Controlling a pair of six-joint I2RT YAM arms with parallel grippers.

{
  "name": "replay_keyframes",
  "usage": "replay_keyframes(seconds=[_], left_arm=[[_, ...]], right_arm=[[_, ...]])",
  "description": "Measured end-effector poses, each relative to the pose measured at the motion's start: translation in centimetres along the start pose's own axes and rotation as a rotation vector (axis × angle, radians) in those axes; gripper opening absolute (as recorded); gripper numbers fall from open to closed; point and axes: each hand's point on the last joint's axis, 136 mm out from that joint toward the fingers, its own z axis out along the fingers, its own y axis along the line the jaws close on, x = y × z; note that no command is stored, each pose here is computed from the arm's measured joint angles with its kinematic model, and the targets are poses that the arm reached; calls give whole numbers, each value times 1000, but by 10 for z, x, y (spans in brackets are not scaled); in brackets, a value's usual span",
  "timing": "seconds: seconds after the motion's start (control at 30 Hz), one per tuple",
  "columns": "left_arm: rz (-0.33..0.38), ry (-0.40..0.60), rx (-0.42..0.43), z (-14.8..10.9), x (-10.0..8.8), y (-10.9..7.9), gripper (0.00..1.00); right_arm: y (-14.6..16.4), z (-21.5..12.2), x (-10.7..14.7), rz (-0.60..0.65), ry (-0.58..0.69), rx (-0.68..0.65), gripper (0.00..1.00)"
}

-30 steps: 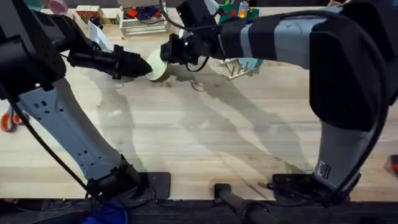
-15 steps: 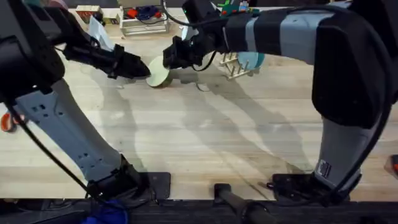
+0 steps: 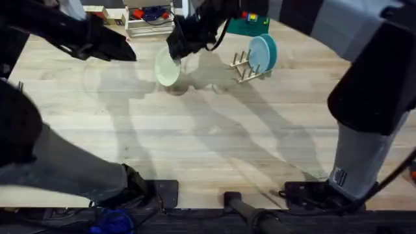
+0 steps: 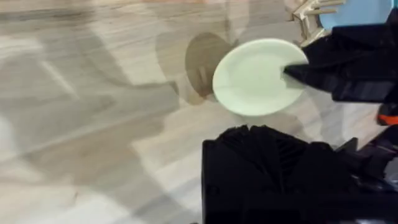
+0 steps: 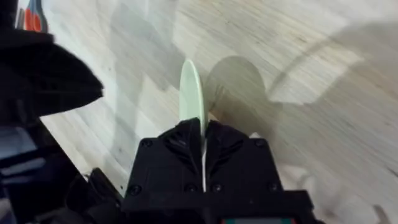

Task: Pick up the plates from the table one by one and place each into a slot on the dish rack.

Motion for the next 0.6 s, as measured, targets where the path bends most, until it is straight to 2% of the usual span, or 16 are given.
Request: replay_keyframes(seconds=[0.2, 0.33, 0.47, 0.6], left_arm=[[85, -83, -117, -43, 12, -32, 41], [131, -157, -199, -72, 24, -55, 41], [160, -224, -265, -94, 38, -75, 40], [167, -252, -313, -106, 52, -88, 40]], right_arm=[[12, -47, 3, -96, -9, 59, 30], [15, -86, 15, -154, -2, 134, 30], [12, -117, 28, -205, 15, 211, 30], [6, -142, 36, -261, 16, 295, 30]])
